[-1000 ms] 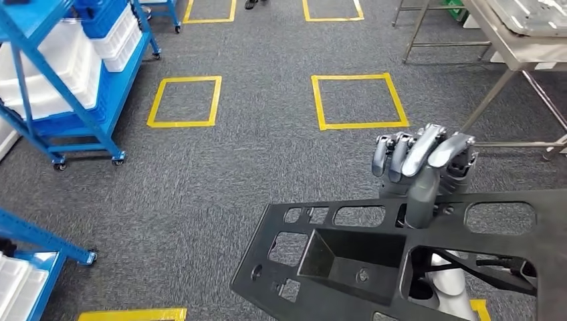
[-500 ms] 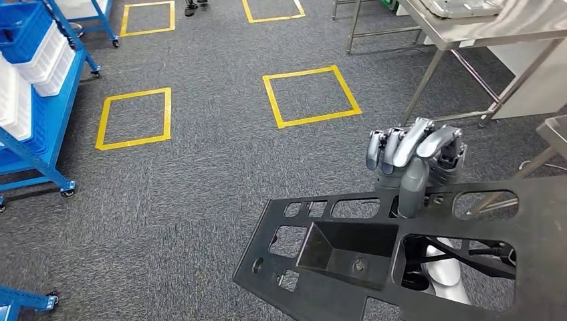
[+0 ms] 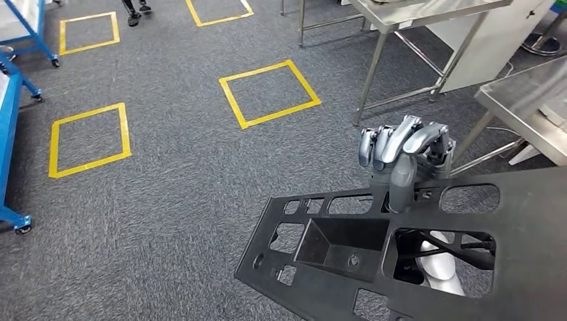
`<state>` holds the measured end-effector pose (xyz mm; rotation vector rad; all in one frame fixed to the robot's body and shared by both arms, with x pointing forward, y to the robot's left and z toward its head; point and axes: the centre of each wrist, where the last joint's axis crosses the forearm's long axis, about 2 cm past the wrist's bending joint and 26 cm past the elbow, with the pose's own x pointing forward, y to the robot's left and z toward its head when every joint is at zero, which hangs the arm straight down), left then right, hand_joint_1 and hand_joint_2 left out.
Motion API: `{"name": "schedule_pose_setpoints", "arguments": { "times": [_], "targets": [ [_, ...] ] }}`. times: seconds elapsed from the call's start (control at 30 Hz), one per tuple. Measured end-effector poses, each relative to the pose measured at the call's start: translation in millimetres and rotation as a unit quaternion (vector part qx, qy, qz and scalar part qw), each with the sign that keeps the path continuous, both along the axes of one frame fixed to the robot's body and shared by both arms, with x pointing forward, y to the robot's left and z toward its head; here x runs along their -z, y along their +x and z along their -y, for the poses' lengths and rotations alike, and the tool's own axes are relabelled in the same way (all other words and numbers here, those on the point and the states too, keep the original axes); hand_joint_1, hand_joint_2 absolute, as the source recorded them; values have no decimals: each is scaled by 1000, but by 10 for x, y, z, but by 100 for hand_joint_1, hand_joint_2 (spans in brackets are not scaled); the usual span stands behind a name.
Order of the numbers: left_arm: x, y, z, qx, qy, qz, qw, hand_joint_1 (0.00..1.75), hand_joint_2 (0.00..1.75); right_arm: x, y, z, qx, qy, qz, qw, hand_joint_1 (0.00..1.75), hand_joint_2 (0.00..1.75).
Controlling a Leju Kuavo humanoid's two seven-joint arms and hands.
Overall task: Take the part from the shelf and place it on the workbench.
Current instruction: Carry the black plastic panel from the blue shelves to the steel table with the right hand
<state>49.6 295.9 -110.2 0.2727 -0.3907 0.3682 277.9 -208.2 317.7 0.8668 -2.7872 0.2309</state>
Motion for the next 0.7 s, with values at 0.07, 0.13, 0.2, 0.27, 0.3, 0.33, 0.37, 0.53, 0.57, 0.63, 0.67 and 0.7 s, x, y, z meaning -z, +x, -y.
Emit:
{"name": "schedule_pose_setpoints", "arguments": {
  "times": [0.07,0.13,0.2,0.27,0.3,0.33,0.37,0.53,0.57,0.63,0.67,0.7],
  "targets": [
    [-2,16,7,-2,0,1,1000,0,175,-2,3,-1,-2,-1,1,1000,175,175],
    [-2,13,17,-4,1,0,1000,0,175,-4,9,-6,-4,-3,2,1000,175,175],
    [1,-9,23,-5,1,-3,1000,0,175,10,16,-11,-6,-5,0,1000,175,175],
    [4,-33,24,-4,2,-5,1000,0,175,28,20,-13,-8,-7,-3,1000,175,175],
    [4,-38,24,-2,2,-5,1000,0,175,33,20,-13,-8,-8,-3,1000,175,175],
    [5,-42,23,-1,2,-6,1000,0,175,36,20,-13,-7,-9,-3,1000,175,175],
    [5,-46,22,1,2,-6,1000,0,175,37,20,-13,-6,-9,-3,1000,175,175],
    [2,-17,17,6,2,-4,1000,0,175,61,4,-6,-1,-10,-4,1000,175,175],
    [1,-10,18,6,2,-4,1000,0,175,61,0,-1,0,-9,-4,1000,175,175],
    [1,-9,19,6,1,-4,1000,0,175,57,-3,7,1,-8,-2,1000,175,175],
    [2,-14,19,7,0,-4,1000,0,175,57,-3,8,2,-8,-2,1000,175,175],
    [2,-20,19,7,-1,-5,1000,0,175,60,-4,8,2,-8,-2,1000,175,175]
  ]
}}
